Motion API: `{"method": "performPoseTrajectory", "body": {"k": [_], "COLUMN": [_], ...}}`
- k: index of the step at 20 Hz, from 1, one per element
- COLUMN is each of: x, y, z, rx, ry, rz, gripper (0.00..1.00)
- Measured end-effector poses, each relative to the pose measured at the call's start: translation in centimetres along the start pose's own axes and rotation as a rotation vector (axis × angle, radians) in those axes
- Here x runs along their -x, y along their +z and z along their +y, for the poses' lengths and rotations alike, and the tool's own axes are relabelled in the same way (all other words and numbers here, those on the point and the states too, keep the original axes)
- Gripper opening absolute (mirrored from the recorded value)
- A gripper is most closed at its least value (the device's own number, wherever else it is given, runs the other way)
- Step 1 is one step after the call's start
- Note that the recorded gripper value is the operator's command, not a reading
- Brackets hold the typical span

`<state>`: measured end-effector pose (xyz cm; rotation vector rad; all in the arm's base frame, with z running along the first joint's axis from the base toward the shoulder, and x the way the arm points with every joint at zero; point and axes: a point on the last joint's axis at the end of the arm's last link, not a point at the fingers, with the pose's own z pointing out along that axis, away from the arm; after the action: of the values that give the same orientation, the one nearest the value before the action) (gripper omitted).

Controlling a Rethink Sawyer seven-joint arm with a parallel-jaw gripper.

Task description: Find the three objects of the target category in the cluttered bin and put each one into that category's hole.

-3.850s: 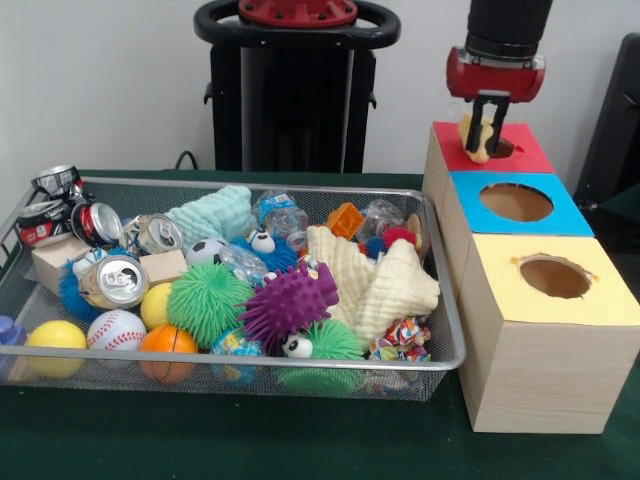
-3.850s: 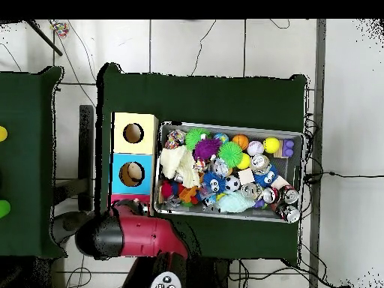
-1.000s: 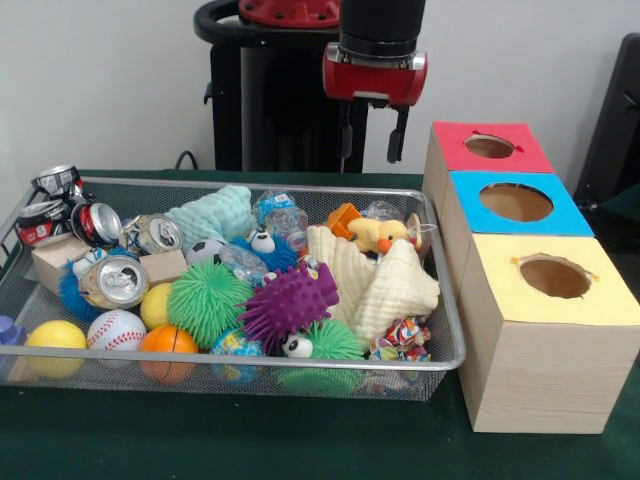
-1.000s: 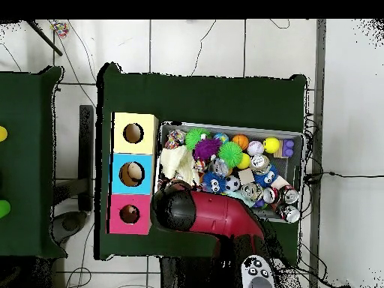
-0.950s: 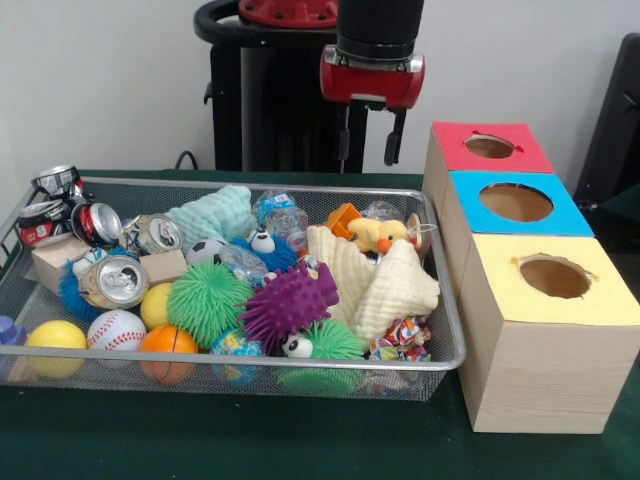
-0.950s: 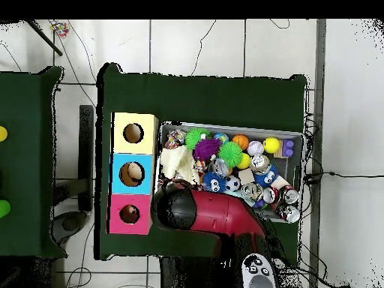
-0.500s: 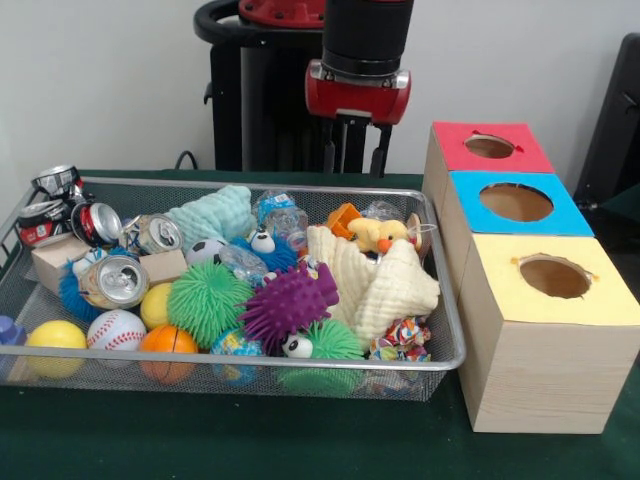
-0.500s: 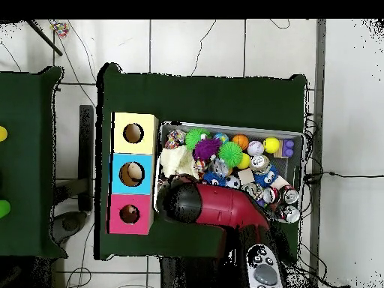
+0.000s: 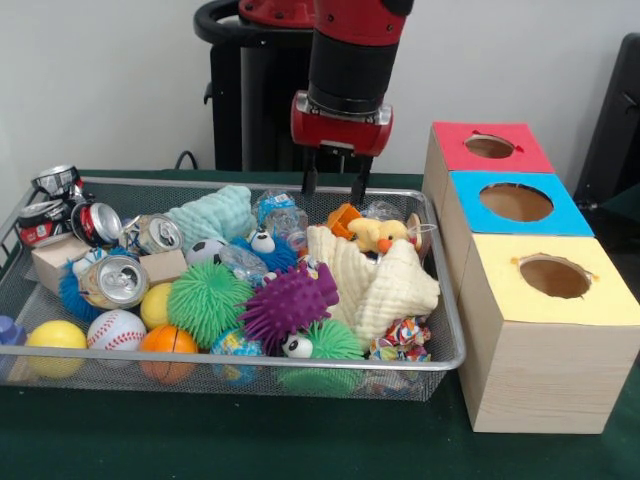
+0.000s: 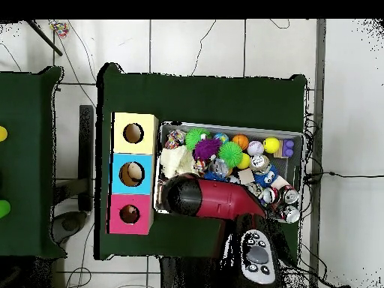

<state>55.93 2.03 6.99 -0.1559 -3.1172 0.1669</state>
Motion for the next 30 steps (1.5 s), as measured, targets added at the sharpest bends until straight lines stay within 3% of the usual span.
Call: {"method": "performPoseTrajectory", "body": {"k": [11, 22, 30], "x": [1.1, 1.2, 1.5], "y": [0.0, -2.1, -2.7], "z": [2.3, 6.1, 6.0], "rx": [-0.045, -0.041, -0.037], "ry": [-0.058, -0.115, -0.105], "rz": [-0.032, -0.075, -0.084], "gripper": [1.00, 1.00, 1.00]}}
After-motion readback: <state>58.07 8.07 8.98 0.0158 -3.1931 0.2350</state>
